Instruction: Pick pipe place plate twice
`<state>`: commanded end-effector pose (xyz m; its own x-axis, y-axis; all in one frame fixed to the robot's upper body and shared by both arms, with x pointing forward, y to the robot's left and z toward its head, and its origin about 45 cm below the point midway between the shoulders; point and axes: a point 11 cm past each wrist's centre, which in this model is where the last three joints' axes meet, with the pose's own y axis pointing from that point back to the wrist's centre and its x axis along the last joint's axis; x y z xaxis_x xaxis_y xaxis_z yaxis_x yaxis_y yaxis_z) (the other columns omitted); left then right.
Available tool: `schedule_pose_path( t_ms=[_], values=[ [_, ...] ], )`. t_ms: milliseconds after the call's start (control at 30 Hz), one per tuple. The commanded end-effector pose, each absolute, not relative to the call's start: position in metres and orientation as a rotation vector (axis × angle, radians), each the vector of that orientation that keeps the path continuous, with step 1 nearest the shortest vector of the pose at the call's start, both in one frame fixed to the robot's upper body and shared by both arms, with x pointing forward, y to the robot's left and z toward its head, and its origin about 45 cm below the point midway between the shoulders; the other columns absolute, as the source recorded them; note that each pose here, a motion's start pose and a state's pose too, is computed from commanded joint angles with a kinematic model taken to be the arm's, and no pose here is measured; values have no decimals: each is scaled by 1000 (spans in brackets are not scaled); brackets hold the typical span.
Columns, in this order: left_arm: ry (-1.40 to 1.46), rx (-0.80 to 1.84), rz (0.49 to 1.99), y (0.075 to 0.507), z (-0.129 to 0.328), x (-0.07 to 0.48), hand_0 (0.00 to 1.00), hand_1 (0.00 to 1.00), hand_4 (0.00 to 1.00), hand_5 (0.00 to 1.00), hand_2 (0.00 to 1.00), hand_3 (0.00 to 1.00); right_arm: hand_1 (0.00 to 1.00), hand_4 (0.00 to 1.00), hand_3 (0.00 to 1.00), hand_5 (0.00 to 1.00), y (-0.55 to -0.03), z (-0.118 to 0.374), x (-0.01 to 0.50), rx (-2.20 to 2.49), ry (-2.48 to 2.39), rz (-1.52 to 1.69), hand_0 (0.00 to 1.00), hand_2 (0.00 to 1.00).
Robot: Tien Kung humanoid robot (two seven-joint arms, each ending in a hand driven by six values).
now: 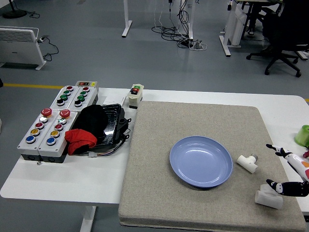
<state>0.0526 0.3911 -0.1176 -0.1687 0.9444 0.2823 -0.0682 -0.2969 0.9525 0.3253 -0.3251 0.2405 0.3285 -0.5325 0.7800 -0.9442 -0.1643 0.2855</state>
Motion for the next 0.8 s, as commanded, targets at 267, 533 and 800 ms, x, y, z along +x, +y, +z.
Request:
schedule_pose_path(
  t_ms=[267,533,800],
  values=[
    [1100,1271,1589,391,-117,53,619,578,271,998,506,587,958,805,998,282,-323,227,321,1817,-1228,611,998,998],
    [1101,1272,1587,391,-117,54,619,579,271,998,504,587,961,811,998,247,-320,219,321,1809,-1164,608,998,998],
    [1102,1274,1586,391,-118,53,620,580,271,998,504,586,966,785,998,172,-322,209,322,1770,-1127,607,998,998]
  ],
)
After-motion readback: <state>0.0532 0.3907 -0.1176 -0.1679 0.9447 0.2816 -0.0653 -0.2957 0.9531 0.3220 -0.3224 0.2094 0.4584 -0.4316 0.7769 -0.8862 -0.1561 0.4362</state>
